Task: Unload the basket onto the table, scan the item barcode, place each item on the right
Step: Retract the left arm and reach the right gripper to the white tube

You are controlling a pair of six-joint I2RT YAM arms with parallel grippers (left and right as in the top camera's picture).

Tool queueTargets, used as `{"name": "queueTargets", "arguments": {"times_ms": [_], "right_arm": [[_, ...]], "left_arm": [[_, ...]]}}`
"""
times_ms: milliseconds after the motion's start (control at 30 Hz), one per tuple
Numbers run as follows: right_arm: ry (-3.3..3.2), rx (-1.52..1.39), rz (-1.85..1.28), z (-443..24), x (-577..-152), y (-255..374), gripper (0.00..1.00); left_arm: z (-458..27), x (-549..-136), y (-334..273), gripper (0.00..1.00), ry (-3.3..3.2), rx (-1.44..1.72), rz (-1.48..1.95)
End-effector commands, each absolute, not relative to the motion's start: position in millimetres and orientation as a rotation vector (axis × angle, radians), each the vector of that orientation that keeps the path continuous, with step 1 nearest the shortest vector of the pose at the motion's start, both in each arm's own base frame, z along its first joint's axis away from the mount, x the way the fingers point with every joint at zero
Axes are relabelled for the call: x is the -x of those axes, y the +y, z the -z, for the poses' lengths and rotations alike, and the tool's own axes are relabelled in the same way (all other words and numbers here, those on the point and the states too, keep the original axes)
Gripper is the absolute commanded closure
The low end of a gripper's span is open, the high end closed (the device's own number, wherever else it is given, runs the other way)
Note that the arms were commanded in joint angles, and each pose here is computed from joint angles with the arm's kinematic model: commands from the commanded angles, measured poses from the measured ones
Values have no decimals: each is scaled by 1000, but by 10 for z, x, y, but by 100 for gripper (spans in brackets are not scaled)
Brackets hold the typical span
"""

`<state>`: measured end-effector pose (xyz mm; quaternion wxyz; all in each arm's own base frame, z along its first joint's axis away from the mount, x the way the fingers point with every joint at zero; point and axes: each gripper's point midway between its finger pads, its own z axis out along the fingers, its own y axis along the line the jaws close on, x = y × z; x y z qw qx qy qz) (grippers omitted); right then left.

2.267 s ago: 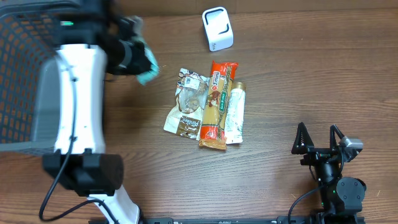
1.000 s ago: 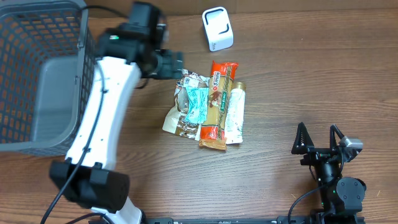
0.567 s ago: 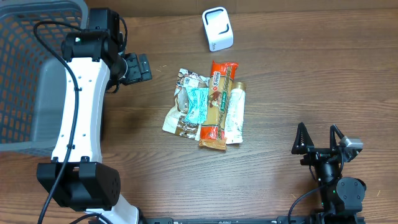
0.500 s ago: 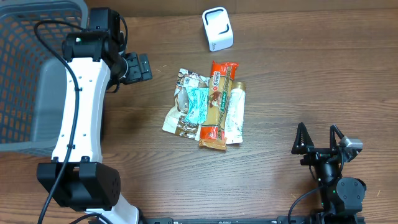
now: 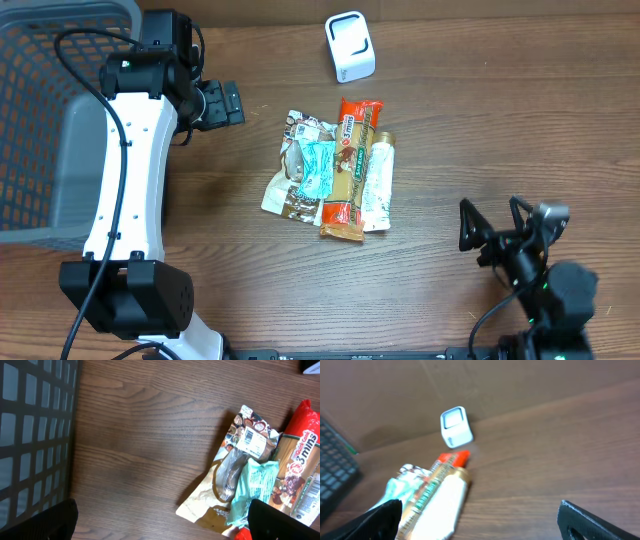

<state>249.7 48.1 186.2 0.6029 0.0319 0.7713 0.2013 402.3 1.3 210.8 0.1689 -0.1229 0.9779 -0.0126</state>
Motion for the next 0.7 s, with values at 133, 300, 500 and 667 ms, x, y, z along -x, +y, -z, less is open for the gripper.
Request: {"name": "queueTargets", "arguments": {"times_ms": [133, 300, 500, 667], "right_arm": [[2003, 97, -605, -2520, -2837, 810, 0], [2315, 48, -764, -2454, -3127, 964, 0], [2394, 132, -1151, -2252, -3446, 1362, 0], [2532, 164, -1237, -1686, -3533, 1660, 9]], "left_arm": [[-2062, -4016, -11, 0, 2797, 318, 41], [-2062, -4016, -12, 0, 2797, 318, 42], [-2062, -4016, -11, 0, 2797, 318, 41], [-2062, -4016, -11, 0, 2797, 318, 41]]}}
